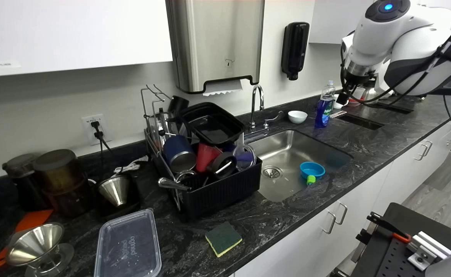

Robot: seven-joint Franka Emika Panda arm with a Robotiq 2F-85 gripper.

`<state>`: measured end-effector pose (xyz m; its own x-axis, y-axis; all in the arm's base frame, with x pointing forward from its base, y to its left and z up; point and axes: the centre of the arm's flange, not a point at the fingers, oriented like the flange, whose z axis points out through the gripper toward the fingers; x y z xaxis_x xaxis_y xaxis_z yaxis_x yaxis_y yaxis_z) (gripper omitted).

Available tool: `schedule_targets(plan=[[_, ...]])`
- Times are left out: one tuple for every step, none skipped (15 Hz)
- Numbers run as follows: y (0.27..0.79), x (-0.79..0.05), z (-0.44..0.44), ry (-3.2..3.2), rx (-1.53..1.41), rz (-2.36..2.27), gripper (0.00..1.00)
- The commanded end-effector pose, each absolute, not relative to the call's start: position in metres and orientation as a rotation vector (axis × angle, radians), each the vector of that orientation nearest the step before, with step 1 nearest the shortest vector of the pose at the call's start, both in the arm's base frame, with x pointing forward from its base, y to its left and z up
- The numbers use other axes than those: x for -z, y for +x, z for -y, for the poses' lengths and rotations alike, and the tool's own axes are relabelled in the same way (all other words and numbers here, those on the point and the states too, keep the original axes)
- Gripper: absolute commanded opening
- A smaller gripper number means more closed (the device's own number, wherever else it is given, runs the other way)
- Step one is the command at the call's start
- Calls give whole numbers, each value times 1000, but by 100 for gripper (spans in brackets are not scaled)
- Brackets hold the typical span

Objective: Put the black box in the sink on the dish rack

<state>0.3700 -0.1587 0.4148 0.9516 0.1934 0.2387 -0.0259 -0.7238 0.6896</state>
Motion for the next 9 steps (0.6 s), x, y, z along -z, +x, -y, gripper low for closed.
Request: schedule_targets(plan=[[379,-398,151,2334,-348,-47,100],[379,-396,146,2365,-352,-36,100],[380,-396,141,2398,-355,-22,100],[380,-394,138,2413,-349,-7,100],[381,-394,132,2430,-322,16,100],[381,-392,127,2444,-296,38,100],[380,-392,121,2466,-267,51,100],[378,-393,114,2476,-239,75,100],[377,-395,108,2487,-202,101,100]])
